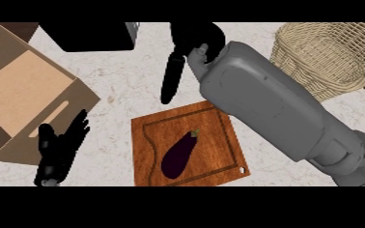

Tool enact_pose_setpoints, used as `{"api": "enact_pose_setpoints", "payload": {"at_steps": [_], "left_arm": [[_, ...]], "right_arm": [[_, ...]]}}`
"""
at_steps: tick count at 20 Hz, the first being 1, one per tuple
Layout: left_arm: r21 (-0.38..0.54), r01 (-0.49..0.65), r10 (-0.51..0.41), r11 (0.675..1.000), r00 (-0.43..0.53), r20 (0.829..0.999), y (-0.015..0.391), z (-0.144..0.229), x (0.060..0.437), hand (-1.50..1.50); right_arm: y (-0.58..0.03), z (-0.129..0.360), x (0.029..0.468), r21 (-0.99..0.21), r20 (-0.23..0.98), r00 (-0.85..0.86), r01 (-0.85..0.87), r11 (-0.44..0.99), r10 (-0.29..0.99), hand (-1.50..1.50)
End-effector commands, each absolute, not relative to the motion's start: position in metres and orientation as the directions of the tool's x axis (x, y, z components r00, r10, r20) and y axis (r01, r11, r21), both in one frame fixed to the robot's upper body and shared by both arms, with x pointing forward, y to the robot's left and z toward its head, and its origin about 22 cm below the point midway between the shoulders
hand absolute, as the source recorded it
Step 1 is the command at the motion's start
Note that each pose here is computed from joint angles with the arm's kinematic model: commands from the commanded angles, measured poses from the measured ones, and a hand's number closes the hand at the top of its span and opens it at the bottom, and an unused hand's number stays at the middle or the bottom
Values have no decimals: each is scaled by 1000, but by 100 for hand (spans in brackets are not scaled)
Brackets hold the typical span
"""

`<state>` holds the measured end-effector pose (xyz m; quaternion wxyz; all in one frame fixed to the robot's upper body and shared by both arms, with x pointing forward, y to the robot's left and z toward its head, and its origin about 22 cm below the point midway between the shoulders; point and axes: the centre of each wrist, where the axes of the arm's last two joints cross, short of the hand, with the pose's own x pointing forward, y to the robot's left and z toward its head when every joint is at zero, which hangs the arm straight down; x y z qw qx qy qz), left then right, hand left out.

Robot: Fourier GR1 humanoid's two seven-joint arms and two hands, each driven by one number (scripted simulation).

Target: Pick the eggplant from the cutting board and place it in the basket

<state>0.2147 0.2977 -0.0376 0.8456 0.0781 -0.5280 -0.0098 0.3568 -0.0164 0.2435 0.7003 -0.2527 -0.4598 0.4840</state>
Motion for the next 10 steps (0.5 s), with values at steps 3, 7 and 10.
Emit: {"api": "enact_pose_setpoints", "payload": {"at_steps": [3,7,10], "left_arm": [[146,-73,-83,987,545,834,299,-55,194,0],[145,-82,-76,986,555,828,300,-51,192,0],[151,-70,-88,986,545,834,303,-50,193,0]], "right_arm": [[-10,265,346,-788,181,198,-556,262,963,-150],[-17,275,340,-778,213,195,-559,287,957,-150],[-21,269,340,-772,225,221,-554,312,949,-150]]}}
